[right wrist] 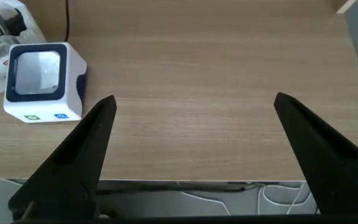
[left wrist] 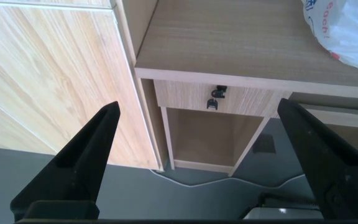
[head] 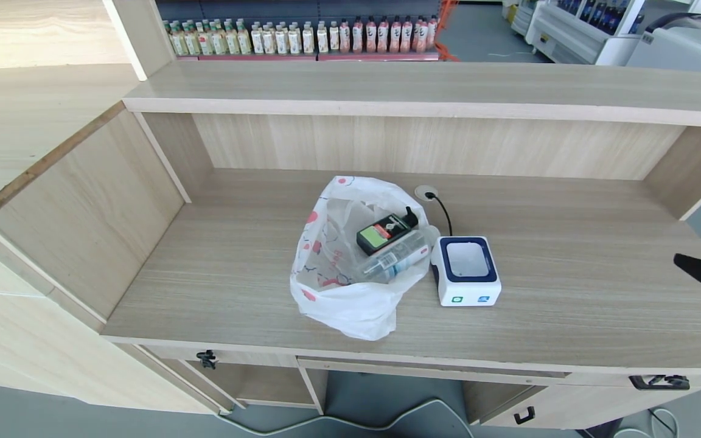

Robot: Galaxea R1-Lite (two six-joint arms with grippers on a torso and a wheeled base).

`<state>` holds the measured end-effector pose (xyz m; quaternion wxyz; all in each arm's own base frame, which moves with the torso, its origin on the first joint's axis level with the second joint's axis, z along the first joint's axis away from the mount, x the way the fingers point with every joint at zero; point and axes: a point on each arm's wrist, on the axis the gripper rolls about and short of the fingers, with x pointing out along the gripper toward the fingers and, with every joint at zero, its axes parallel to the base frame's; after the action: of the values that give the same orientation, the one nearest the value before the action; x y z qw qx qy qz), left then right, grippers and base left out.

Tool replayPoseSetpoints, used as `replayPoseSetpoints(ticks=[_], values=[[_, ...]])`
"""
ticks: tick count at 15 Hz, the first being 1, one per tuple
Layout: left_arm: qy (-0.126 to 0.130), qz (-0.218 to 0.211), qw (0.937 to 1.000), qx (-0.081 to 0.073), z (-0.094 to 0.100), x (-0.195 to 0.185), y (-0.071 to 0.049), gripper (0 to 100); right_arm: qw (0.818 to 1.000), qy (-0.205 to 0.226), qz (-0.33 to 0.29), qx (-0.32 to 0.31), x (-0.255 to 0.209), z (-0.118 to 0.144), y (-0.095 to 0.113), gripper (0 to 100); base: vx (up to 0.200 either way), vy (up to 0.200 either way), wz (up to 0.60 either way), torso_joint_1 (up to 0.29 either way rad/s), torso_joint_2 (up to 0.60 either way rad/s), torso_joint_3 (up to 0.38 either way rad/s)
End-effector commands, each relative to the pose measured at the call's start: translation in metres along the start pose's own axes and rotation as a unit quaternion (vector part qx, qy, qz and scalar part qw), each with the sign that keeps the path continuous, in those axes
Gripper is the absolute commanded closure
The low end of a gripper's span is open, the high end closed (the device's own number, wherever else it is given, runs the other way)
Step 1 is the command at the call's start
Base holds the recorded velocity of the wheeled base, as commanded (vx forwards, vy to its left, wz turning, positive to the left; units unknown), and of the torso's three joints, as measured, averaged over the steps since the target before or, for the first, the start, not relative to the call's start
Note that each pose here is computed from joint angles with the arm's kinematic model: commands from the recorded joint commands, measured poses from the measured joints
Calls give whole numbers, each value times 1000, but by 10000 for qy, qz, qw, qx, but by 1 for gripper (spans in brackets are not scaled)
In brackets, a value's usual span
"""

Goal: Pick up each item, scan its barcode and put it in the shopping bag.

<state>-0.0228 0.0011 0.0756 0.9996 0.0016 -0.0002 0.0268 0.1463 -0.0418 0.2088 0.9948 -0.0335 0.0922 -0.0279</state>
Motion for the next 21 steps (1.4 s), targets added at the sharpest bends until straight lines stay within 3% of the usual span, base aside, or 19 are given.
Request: replayPoseSetpoints(ticks=[1, 7, 11, 16, 21], values=[[-6, 0, 10000, -1, 0, 0, 0, 0, 9992, -195, -341, -109, -53, -35, 24, 0, 0, 0, 0, 0, 0, 0], [2, 0, 10000, -1, 0, 0, 0, 0, 9987, -489, -35, -127, -124, -108, 41, 0, 0, 0, 0, 0, 0, 0], [-6, 8, 10000, -1, 0, 0, 0, 0, 9984, -554, -2, -131, -142, -151, 43, 0, 0, 0, 0, 0, 0, 0], [-6, 0, 10000, -1, 0, 0, 0, 0, 9946, -930, 470, -21, -146, -158, 43, 0, 0, 0, 0, 0, 0, 0], [-6, 8, 10000, -1, 0, 0, 0, 0, 9951, -835, 520, -48, -145, -161, 44, 0, 0, 0, 0, 0, 0, 0]])
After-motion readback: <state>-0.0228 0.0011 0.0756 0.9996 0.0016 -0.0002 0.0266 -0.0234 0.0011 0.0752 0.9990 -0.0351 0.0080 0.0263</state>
